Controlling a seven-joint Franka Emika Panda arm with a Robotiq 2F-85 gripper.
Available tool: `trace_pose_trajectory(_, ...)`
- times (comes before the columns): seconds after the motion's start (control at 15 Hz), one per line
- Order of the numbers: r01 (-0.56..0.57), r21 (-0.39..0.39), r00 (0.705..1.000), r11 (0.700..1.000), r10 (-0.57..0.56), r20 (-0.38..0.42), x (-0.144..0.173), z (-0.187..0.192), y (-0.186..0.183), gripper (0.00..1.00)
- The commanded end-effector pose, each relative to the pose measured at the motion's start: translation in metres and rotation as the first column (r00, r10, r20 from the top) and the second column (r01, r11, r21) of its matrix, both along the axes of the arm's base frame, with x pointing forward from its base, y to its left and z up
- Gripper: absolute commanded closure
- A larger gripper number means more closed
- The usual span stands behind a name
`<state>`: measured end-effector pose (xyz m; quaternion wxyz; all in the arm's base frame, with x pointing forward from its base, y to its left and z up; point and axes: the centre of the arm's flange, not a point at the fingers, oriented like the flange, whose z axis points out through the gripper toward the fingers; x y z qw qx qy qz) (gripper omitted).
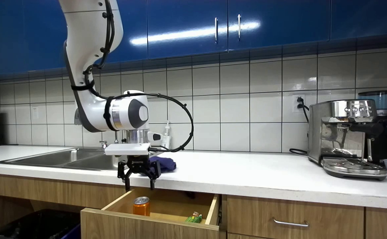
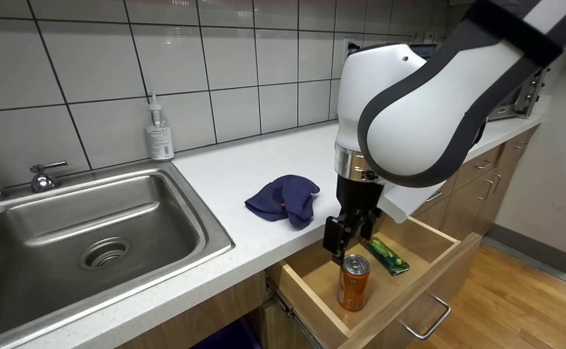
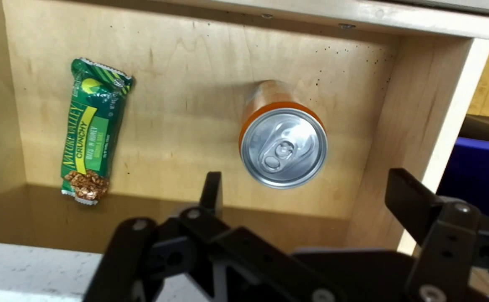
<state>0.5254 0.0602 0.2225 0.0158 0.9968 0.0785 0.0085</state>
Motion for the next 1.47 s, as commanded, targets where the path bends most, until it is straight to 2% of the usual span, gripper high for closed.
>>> trace_pose_trajectory(0.0,0.0,0.0,1.0,1.0,0.0,-0.001,0.0,0.0,0.0,0.0)
trace_pose_trajectory(0.4,0.001,0.018,1.0,1.0,-0.001,-0.001,-0.003,0.006,0.002,0.0)
trace_pose_trajectory(0.8,0.019,0.051,0.998,0.999,-0.022,0.052,-0.031,0.035,0.015,0.0)
trace_pose_trajectory(1.4,0.075,0.041,0.995,0.996,-0.078,0.058,-0.073,0.049,0.016,0.0)
